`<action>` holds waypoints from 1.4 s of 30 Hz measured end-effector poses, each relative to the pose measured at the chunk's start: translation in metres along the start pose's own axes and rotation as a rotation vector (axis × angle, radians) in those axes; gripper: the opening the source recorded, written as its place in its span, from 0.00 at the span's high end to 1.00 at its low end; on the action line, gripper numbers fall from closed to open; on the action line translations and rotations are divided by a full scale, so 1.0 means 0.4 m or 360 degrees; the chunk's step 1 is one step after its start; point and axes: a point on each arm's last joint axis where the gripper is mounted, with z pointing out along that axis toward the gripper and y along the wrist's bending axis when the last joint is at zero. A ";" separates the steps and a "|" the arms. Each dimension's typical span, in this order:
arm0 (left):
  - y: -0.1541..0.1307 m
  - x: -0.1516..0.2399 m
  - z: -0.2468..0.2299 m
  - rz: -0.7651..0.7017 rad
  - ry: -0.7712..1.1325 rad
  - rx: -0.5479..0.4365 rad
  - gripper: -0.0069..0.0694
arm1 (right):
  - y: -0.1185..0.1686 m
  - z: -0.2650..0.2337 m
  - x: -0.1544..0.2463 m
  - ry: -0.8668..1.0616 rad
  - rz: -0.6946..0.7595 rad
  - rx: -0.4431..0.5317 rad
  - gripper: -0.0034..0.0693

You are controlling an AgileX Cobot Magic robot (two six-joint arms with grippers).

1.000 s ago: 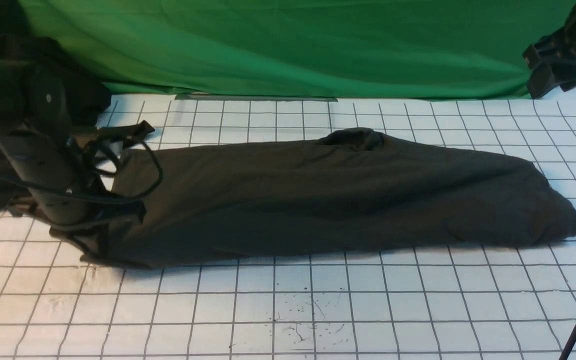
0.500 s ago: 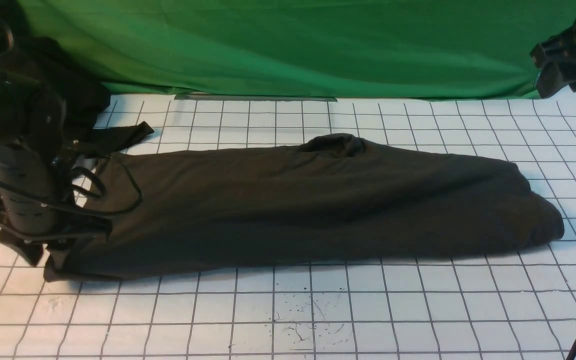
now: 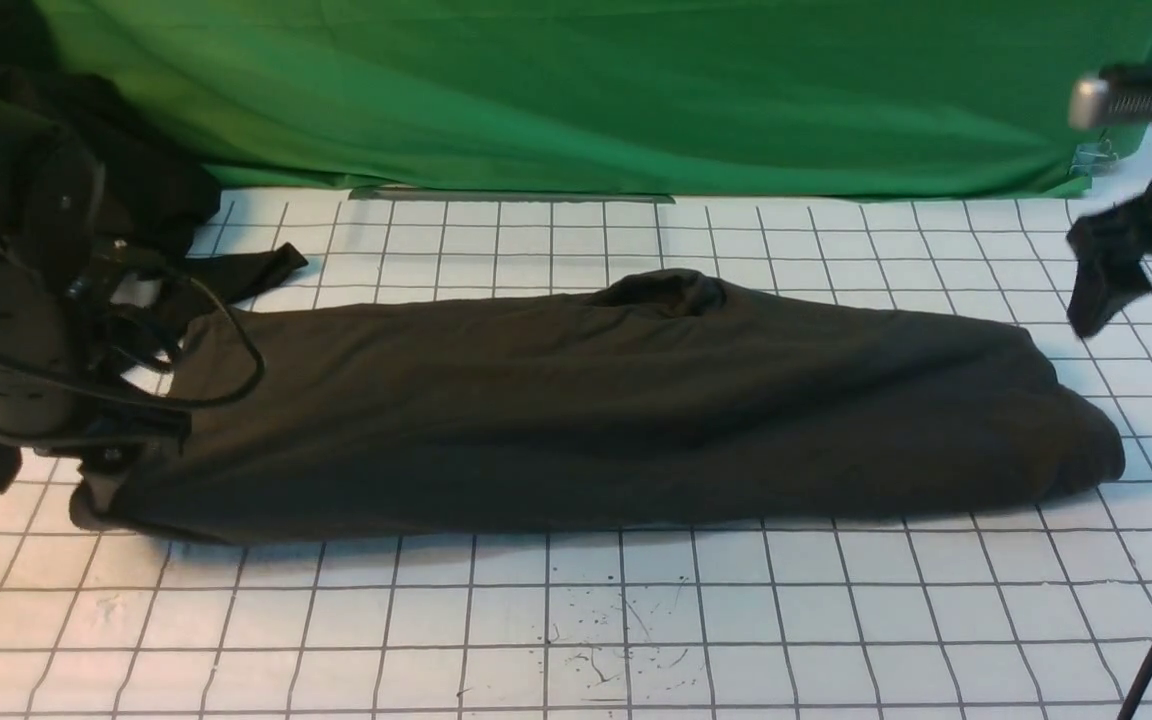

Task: Fold a long-sleeved shirt over a white checkered tablecloth.
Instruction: 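Pull the folded dark garment lengthwise by its ends to straighten it flat on the table, then fold the right end of the dark garment over onto its left end with the right gripper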

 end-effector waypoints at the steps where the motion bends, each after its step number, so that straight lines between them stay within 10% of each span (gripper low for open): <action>1: 0.007 0.006 -0.027 -0.0020 -0.0048 0.0007 0.38 | -0.001 0.022 0.005 0.0038 0.0007 -0.0003 0.05; 10: 0.062 0.055 -0.113 -0.0186 -0.0111 0.0073 0.86 | 0.004 0.155 -0.006 0.0173 0.0058 -0.0082 0.00; 24: -0.019 0.067 -0.160 -0.0078 -0.0144 0.0619 0.89 | 0.000 0.299 -0.004 0.0318 0.0094 -0.0103 0.04; 28: -0.048 0.085 -0.206 0.0011 -0.0215 0.0643 0.89 | -0.004 0.303 -0.004 0.0321 0.0076 -0.0076 0.26; 34: -0.060 0.116 -0.268 0.0067 -0.0335 0.0667 0.89 | -0.018 0.297 -0.006 0.0329 -0.0039 -0.0074 0.87; 42: -0.028 0.169 -0.344 0.0054 -0.0514 0.0653 0.89 | -0.135 0.193 0.004 0.0261 0.0210 -0.0082 0.90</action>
